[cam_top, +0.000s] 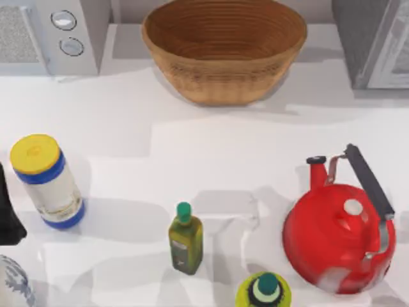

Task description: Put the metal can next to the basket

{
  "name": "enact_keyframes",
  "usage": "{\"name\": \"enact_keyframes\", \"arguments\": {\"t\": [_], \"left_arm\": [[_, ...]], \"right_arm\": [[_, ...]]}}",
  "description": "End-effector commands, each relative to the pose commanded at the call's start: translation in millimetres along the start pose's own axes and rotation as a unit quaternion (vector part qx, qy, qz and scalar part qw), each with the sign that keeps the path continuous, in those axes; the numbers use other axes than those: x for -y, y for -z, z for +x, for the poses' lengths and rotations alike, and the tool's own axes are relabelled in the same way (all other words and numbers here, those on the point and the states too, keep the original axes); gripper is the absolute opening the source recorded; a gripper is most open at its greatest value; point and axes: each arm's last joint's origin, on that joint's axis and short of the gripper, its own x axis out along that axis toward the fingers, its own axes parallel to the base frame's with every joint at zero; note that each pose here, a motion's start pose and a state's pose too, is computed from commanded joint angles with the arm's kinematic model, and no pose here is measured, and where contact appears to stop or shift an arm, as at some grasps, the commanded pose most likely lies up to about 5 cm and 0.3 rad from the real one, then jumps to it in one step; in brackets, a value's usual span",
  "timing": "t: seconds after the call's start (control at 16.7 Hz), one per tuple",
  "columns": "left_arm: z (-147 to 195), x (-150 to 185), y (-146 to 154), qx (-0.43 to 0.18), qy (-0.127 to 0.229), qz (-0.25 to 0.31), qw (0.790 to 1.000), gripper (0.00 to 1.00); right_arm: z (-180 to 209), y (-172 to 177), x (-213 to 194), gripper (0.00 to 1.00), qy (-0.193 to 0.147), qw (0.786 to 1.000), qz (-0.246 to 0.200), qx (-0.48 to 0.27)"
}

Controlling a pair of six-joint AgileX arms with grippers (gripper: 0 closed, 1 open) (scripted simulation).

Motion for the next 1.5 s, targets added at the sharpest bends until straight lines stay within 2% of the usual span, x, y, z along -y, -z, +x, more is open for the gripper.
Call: {"name": "enact_keyframes", "arguments": {"t": [0.18, 0.42, 0.66, 0.84, 0.96, 1.14, 1.32, 1.5], "left_arm": [[-0.1, -0.1, -2.0, -0.002, -0.001, 0.002, 1.000, 1.00], [1.4, -1.5, -26.8, -0.039, -0.005, 0.031, 0.999, 1.00], [15.2, -4.2, -66.4, -0.128, -0.004, 0.087, 0.988, 1.00], [40.3, -8.1, -96.4, -0.220, 0.009, 0.139, 0.966, 1.00], [64.5, -12.2, -112.4, -0.287, 0.025, 0.174, 0.942, 1.00], [109.6, -21.0, -125.7, -0.390, 0.063, 0.220, 0.892, 1.00], [158.8, -33.0, -123.2, -0.484, 0.114, 0.254, 0.830, 1.00], [203.8, -46.5, -107.3, -0.559, 0.172, 0.273, 0.763, 1.00]], "right_arm": [[0.0, 0.0, 0.0, 1.00, 0.000, 1.000, 0.000, 0.000], [0.0, 0.0, 0.0, 1.00, 0.000, 1.000, 0.000, 0.000], [0.0, 0.0, 0.0, 1.00, 0.000, 1.000, 0.000, 0.000], [0.0, 0.0, 0.0, 1.00, 0.000, 1.000, 0.000, 0.000], [0.0, 0.0, 0.0, 1.00, 0.000, 1.000, 0.000, 0.000], [0.0, 0.0, 0.0, 1.00, 0.000, 1.000, 0.000, 0.000], [0.0, 0.0, 0.0, 1.00, 0.000, 1.000, 0.000, 0.000], [0.0, 0.0, 0.0, 1.00, 0.000, 1.000, 0.000, 0.000]]}}
